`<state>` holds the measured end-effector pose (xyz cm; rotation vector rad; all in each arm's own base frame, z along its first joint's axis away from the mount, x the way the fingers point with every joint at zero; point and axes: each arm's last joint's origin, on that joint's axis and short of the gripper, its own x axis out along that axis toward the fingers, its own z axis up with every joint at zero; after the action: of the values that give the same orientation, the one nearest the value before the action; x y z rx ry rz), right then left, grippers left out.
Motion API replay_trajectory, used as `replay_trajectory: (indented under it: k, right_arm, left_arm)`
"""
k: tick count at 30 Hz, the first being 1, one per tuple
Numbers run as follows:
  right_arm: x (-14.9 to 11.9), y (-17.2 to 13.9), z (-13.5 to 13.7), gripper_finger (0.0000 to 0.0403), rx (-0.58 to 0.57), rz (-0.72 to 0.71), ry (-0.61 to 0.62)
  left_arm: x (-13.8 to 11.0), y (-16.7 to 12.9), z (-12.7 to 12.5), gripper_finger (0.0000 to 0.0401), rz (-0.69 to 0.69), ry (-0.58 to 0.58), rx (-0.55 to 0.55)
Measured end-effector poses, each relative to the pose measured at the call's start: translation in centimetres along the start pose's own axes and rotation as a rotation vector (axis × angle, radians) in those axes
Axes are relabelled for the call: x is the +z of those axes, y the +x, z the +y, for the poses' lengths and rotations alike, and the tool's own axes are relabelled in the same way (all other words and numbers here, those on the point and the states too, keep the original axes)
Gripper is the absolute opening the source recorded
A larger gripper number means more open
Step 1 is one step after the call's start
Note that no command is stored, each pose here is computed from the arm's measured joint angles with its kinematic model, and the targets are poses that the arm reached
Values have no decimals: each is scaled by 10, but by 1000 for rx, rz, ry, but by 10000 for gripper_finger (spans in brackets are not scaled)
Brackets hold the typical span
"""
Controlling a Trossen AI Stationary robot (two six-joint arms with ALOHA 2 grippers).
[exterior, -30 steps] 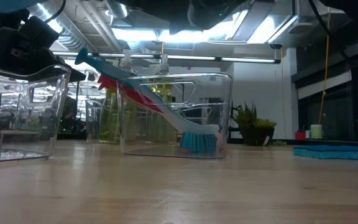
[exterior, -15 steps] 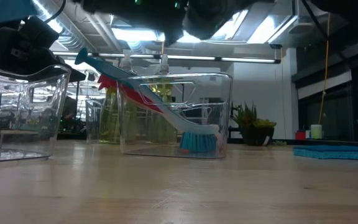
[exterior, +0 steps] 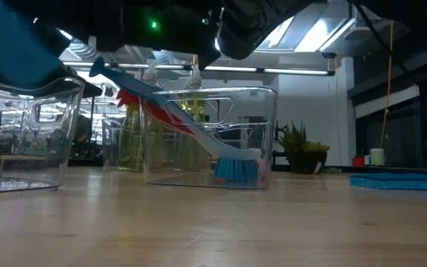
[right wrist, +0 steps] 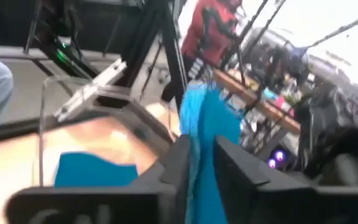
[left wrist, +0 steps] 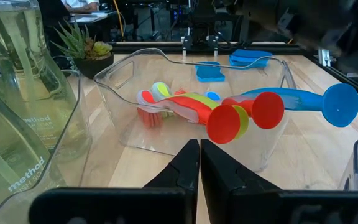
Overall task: Pick & Place Kitchen Sink Supplies
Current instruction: Put the blue sponge into the bottom transparent bin
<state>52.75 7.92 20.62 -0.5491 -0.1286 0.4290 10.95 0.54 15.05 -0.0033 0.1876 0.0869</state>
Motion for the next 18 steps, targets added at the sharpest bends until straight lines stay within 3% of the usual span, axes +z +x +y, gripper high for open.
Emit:
replay_trajectory:
  k: [10,13,18]
  right_arm:
    - [-2,0,1,208,7,21,229]
    - [-3,2,3,226,12,97,326]
    - [15,12,12,224,65,307,335]
  left_arm:
    - [0,0,0,11,0,0,0]
    - [0,0,0,8,0,0,1]
    - [0,0,0,10,0,0,0]
